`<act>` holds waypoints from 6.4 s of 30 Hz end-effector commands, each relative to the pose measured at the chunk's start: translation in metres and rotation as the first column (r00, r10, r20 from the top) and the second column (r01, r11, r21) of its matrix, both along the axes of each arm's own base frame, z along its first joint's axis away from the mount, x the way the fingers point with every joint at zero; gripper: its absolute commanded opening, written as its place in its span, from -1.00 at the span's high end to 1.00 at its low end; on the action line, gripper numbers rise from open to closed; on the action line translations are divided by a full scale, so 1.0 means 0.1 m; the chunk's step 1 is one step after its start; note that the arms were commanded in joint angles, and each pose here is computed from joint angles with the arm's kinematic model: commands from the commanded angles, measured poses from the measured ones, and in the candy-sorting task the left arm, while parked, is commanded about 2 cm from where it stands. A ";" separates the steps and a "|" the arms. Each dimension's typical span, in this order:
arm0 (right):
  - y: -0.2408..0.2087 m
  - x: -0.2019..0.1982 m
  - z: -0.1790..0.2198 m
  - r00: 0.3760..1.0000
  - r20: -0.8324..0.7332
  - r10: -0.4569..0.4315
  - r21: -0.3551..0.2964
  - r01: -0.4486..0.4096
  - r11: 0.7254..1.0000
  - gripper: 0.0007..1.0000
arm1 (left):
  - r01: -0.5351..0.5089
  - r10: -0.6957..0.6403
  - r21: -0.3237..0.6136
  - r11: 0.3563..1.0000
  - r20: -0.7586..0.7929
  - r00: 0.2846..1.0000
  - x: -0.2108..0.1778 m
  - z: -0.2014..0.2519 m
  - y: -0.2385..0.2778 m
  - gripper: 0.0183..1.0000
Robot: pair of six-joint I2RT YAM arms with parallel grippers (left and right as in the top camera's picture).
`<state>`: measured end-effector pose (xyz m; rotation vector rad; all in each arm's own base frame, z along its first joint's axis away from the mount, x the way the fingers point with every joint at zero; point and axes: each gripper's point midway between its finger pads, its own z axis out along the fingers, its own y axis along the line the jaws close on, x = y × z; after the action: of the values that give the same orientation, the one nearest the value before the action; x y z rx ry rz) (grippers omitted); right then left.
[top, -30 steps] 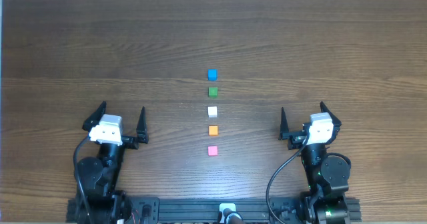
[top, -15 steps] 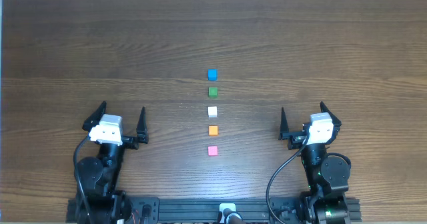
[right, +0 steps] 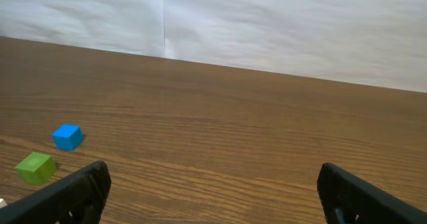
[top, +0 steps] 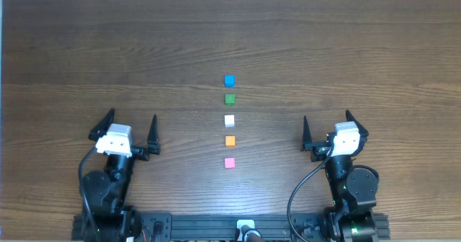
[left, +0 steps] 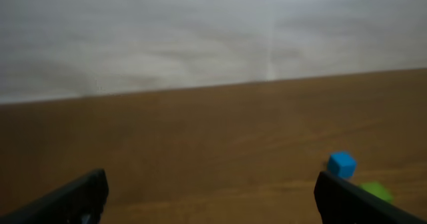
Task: Stack Cubes
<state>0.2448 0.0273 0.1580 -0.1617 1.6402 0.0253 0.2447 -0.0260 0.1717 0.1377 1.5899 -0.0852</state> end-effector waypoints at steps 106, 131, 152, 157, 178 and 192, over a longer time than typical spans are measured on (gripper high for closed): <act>0.01 0.00 -0.01 1.000 0.003 0.000 -0.001 0.000 1.000 -0.99 | -0.056 0.118 0.119 0.991 -0.993 -0.024 -0.83 -1.66 -2.24 -0.97; 0.01 0.00 -0.01 1.000 0.003 0.000 -0.001 0.000 1.000 -0.98 | 0.009 0.139 0.139 0.990 -0.990 -0.020 -0.88 -1.70 -2.23 -0.32; 0.01 0.00 -0.01 1.000 0.003 0.000 -0.001 0.000 1.000 -0.98 | -0.003 0.153 0.153 0.988 -0.988 -0.001 -0.84 -1.70 -2.20 0.15; 0.01 0.00 -0.01 1.000 0.003 0.000 -0.001 0.000 1.000 -0.98 | -0.005 0.156 0.156 0.988 -0.988 0.003 -0.83 -1.70 -2.20 0.20; 0.01 0.00 -0.01 1.000 0.003 0.000 -0.001 0.000 1.000 -0.99 | -0.006 0.157 0.157 0.988 -0.988 0.005 -0.83 -1.70 -2.20 0.96; 0.01 0.00 -0.01 1.000 0.003 0.000 -0.001 0.000 1.000 -0.99 | 0.041 0.112 0.116 0.992 -0.990 0.083 -0.62 -1.06 -2.28 0.96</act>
<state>0.2448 0.0275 0.1580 -0.1616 1.6402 0.0248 0.1637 -0.2442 0.0316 0.0609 3.1626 0.0426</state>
